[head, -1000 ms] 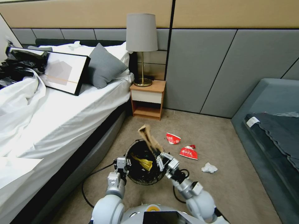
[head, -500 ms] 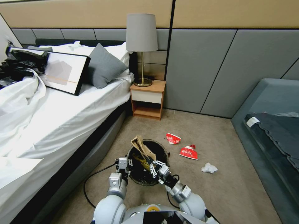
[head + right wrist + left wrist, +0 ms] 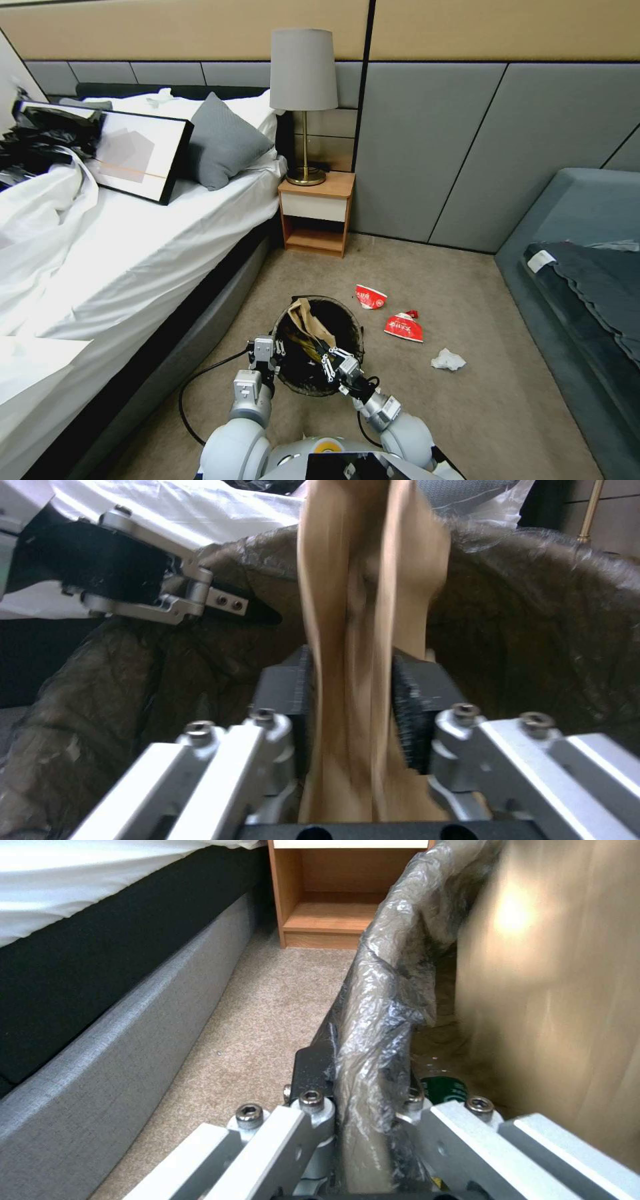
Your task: Pick up the trash bin, then pick up the garbage from the floor and place it into the trash bin.
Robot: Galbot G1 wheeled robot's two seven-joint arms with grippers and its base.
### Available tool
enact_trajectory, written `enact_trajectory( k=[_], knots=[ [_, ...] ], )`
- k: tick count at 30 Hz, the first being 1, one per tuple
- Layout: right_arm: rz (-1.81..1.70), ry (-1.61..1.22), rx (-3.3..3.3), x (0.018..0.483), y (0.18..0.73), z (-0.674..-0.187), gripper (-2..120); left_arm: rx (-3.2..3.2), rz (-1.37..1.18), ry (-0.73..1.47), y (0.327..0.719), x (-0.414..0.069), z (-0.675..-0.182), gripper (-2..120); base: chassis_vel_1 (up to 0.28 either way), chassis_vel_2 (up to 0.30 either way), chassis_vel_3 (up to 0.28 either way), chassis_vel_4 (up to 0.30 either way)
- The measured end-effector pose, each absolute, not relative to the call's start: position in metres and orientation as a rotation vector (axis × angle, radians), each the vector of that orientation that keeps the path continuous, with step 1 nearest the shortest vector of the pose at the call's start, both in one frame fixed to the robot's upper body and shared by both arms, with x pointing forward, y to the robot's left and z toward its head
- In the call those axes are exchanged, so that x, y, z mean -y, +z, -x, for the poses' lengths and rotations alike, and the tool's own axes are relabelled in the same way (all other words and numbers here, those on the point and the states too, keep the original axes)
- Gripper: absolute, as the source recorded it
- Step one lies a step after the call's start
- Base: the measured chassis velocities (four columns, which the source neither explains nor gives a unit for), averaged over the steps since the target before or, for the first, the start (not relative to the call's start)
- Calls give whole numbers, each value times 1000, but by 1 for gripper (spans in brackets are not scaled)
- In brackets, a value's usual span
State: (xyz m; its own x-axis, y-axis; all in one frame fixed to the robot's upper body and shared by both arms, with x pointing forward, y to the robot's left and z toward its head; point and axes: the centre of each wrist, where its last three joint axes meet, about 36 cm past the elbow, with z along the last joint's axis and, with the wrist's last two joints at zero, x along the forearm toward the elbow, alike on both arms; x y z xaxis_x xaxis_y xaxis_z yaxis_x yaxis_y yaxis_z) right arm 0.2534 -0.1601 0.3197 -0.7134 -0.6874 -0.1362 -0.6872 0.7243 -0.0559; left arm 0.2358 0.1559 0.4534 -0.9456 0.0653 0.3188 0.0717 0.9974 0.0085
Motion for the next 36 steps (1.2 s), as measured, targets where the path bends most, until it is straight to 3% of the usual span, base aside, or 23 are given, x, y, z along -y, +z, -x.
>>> enact_trajectory(
  k=[3,6,16,26,36],
  knots=[
    [1113,-5,-2777,160,319,-253,47,2817,97,-28,454,-156,-236,2,0,0,0,0],
    [1103,-5,-2775,160,316,-250,65,2818,96,-26,453,-156,-237,2,0,0,0,0],
    [997,-14,-2723,158,348,-249,98,2816,93,-30,450,-156,-240,2,0,0,0,0],
    [613,18,-2664,163,423,-250,100,2808,82,-41,444,-158,-243,2,0,0,0,0],
    [365,35,-2601,182,451,-240,100,2810,24,-47,443,-168,-242,2,0,0,0,0]
  ],
)
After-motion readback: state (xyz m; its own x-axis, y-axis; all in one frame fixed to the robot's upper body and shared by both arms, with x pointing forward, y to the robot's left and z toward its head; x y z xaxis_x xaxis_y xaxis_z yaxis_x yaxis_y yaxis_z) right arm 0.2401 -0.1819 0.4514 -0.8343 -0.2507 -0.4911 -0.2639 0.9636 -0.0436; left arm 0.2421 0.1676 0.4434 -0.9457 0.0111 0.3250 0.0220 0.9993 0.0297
